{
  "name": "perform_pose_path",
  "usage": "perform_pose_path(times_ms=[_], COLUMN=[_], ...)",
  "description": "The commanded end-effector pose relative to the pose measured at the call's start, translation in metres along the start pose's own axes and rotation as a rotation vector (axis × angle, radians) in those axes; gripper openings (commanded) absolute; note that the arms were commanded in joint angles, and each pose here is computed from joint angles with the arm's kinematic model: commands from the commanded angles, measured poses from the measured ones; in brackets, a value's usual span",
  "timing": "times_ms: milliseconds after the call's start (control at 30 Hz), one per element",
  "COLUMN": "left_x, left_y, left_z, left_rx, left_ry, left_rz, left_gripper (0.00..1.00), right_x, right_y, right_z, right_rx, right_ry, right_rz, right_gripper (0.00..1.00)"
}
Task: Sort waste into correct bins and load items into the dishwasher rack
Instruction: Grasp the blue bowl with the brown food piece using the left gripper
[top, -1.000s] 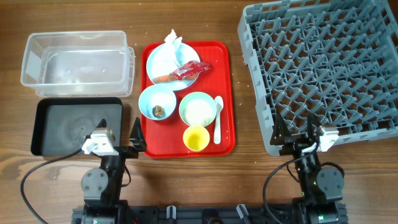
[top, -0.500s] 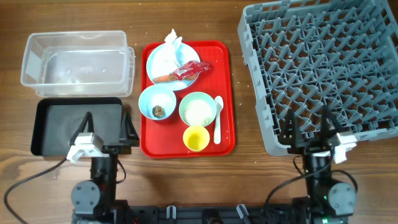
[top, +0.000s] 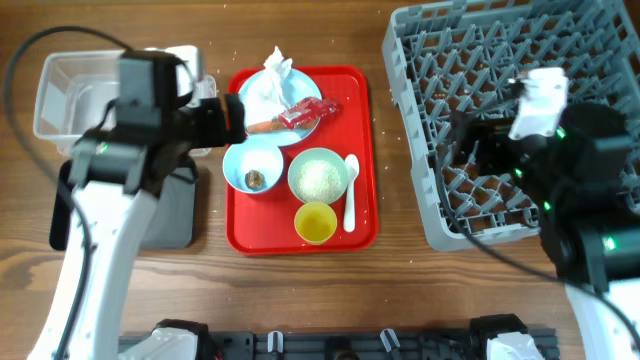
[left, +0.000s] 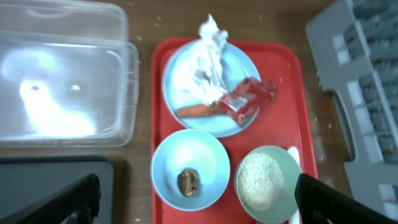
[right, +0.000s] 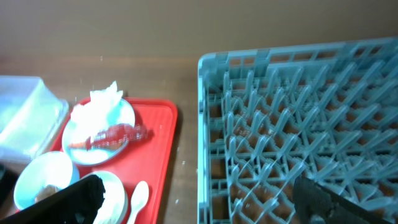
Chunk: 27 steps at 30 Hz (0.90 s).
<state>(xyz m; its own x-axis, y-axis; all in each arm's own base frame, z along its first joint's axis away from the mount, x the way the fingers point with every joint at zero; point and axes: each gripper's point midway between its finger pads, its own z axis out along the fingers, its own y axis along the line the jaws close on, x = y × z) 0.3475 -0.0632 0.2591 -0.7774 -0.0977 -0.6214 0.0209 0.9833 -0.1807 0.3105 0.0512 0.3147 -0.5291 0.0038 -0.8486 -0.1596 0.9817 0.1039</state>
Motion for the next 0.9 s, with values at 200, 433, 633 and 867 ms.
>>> perform_pose_path(times_ms=[200, 433, 633, 867], left_x=[0.104, 0.128, 0.134, 0.134], left_y=[-0.048, -0.044, -0.041, -0.040], left_z=[0.184, 0.205, 0.212, 0.212], left_rx=[0.120, -0.024, -0.180, -0.204], left_ry=[0.568, 0.610, 0.558, 0.548], left_rz=[-0.004, -0.047, 0.015, 0.009], left_gripper=[0.88, 0.49, 0.27, 0.04], right_x=[0.080, 0.093, 0.094, 0.095], right_y=[-0.007, -0.009, -0.009, -0.009], right_z=[0.093, 0.104, 0.104, 0.104], right_rx=[-0.003, 0.002, 0.003, 0.003], right_ry=[0.427, 0.481, 0.482, 0.488], right_rz=[0.095, 0.101, 0.100, 0.101], right_gripper=[1.00, 0.98, 0.95, 0.92])
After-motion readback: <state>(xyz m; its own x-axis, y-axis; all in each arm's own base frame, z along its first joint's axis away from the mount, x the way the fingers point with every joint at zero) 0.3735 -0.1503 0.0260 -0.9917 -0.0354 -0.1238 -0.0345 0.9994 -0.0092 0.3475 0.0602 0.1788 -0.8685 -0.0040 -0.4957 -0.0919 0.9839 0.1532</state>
